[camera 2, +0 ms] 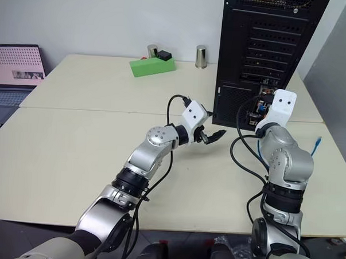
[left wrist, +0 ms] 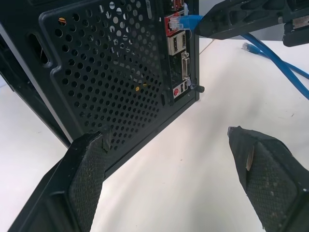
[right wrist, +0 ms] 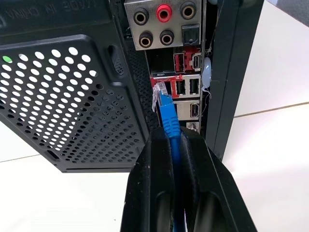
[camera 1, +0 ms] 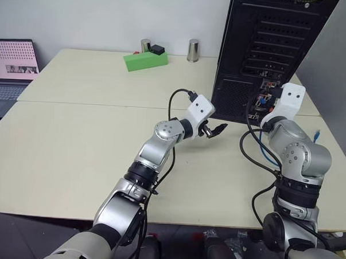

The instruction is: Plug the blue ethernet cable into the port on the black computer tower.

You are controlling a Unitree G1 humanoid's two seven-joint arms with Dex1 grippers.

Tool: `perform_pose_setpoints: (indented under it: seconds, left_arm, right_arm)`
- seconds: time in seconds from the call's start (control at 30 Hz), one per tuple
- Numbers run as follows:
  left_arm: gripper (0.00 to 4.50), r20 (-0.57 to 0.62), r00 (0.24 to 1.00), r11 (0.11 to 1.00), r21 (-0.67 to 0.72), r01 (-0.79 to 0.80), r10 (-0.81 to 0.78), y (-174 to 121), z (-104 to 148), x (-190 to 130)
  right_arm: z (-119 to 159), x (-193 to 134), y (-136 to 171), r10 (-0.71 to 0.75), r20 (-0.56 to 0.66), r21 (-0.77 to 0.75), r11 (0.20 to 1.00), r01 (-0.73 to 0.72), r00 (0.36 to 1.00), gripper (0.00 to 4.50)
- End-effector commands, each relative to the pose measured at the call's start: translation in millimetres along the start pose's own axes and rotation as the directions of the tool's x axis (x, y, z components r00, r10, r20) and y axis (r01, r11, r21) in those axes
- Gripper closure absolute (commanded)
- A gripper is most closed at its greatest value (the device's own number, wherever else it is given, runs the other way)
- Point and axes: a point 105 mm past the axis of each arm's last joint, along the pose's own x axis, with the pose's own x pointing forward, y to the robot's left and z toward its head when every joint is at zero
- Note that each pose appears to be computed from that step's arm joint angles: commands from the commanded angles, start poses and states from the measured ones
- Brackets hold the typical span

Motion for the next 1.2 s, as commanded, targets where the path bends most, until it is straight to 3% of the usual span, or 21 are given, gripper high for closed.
perform_pose_setpoints:
  seconds: [0.03, 1.2]
  left_arm:
    - [0.41, 0.043, 0.999, 1.0, 0.03, -0.001, 0.0, -1.3, 12.5, 0.8]
    - [0.41, 0.047, 0.999, 0.999, 0.034, 0.008, -0.01, -4.1, 13.2, 2.5]
  right_arm:
    - [20.4, -3.3, 2.2, 0.007, 0.077, -0.007, 1.0, -0.007, 0.997, 4.5]
    - [16.8, 0.4, -6.1, -0.033, 0.053, 0.022, 0.999, 0.031, 0.998, 4.5]
